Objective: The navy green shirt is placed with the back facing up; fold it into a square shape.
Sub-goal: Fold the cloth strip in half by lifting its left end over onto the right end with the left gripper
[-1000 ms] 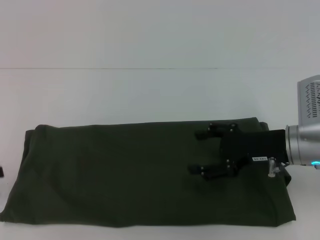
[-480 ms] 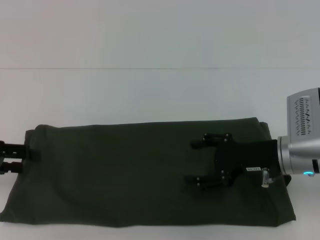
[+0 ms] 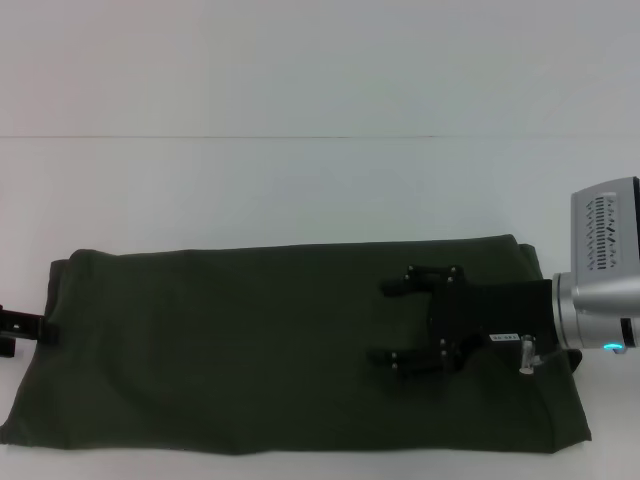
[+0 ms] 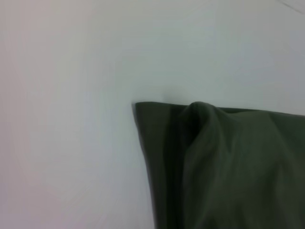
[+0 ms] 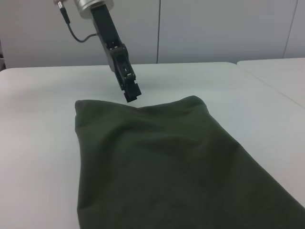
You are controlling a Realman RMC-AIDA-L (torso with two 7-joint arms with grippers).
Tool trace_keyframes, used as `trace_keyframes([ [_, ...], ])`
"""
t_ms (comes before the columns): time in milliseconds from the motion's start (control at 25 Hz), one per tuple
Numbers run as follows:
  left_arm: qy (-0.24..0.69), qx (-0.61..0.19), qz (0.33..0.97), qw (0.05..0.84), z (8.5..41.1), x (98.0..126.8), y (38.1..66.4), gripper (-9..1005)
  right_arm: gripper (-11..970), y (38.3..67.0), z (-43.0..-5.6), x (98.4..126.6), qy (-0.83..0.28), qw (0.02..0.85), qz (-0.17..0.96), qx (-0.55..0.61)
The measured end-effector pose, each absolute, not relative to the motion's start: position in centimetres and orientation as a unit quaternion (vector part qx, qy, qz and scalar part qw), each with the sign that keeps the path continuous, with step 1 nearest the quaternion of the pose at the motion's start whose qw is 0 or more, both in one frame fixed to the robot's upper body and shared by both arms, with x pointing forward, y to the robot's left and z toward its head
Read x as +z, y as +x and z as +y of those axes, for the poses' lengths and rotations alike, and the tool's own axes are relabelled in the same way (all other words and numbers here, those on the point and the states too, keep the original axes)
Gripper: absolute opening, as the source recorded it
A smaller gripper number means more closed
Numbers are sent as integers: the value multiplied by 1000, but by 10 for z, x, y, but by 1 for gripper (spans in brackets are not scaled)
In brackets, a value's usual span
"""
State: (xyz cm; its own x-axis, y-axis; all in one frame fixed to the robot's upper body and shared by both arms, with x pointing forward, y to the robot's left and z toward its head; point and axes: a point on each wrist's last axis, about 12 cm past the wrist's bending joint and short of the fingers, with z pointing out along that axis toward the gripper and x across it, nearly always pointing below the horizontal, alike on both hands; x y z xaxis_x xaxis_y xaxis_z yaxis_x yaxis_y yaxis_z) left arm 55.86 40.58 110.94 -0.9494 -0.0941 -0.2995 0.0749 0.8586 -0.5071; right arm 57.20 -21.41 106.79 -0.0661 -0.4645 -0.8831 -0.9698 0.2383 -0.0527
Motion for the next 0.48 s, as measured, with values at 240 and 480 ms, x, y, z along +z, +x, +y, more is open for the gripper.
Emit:
trace_keyframes([
  [240, -11, -259, 952, 160, 405, 1103, 559, 795, 920, 573, -214, 1068, -537, 420, 668, 300],
  [480, -17, -255, 953, 161, 404, 1096, 559, 794, 919, 573, -214, 1067, -535, 419, 670, 298],
])
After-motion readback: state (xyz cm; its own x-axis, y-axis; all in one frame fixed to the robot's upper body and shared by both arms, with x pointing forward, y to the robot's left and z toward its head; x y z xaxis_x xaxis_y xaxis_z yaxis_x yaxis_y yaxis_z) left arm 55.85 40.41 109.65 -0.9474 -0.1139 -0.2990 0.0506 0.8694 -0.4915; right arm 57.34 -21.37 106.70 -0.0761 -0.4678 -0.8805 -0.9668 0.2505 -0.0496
